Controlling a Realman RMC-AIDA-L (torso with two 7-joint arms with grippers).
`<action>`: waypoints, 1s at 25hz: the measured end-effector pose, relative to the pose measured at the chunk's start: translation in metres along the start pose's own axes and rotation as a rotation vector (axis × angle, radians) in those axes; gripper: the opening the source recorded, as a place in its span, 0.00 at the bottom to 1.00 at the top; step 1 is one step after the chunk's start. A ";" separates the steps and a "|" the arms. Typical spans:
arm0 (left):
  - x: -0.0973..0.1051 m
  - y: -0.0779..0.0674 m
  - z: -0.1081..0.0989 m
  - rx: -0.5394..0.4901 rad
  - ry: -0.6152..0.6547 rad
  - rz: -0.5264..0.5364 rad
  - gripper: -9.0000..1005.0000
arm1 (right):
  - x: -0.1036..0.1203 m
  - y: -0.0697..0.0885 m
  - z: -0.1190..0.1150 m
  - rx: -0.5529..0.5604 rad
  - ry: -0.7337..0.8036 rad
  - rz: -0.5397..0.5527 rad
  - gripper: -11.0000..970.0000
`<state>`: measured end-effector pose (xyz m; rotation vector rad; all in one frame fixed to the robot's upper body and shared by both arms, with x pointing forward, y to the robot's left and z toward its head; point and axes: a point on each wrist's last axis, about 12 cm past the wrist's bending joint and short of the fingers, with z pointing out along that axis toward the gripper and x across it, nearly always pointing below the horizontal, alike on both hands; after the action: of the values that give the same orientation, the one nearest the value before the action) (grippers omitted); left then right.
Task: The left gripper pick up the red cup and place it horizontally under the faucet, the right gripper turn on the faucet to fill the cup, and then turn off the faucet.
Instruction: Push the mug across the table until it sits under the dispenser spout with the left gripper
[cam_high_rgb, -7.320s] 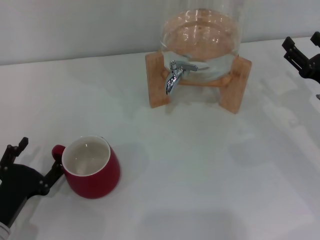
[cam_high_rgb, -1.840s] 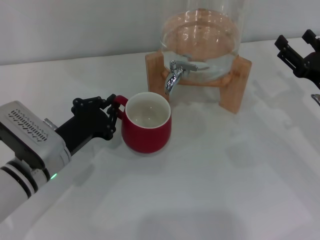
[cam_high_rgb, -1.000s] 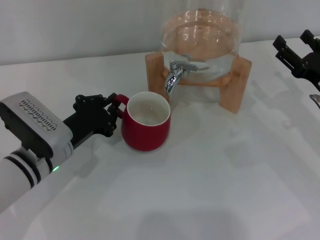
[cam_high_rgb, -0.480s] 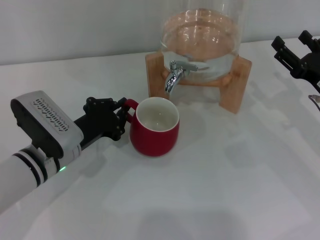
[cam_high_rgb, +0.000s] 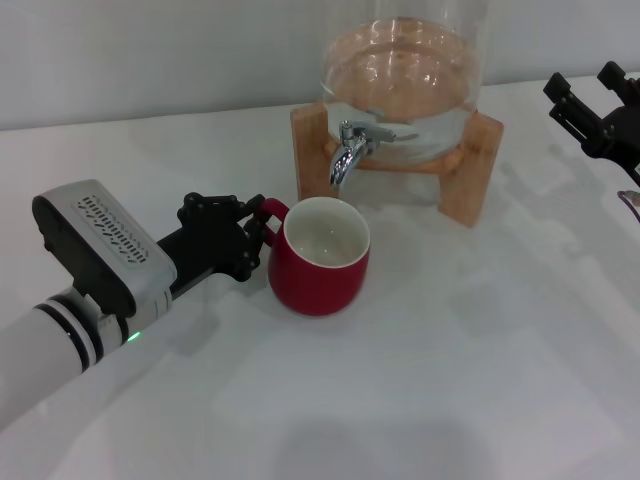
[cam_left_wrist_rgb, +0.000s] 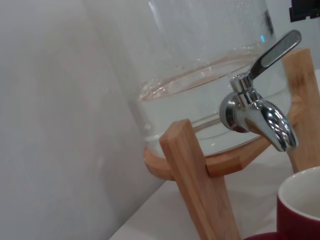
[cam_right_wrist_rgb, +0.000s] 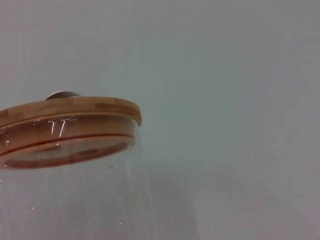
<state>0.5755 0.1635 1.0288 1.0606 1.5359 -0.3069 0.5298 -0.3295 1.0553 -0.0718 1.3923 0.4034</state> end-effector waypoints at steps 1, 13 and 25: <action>0.000 0.000 0.000 0.002 0.000 0.002 0.10 | 0.000 0.000 0.000 0.000 0.000 0.002 0.89; 0.001 0.001 -0.001 -0.001 0.004 -0.006 0.10 | 0.000 -0.001 -0.002 0.001 0.002 0.005 0.89; 0.000 0.009 0.000 -0.024 0.008 -0.011 0.10 | 0.001 0.001 -0.002 -0.009 0.006 0.010 0.89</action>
<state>0.5824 0.1680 1.0320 1.0361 1.5494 -0.2907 0.5278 -0.3289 1.0543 -0.0738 1.3972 0.4185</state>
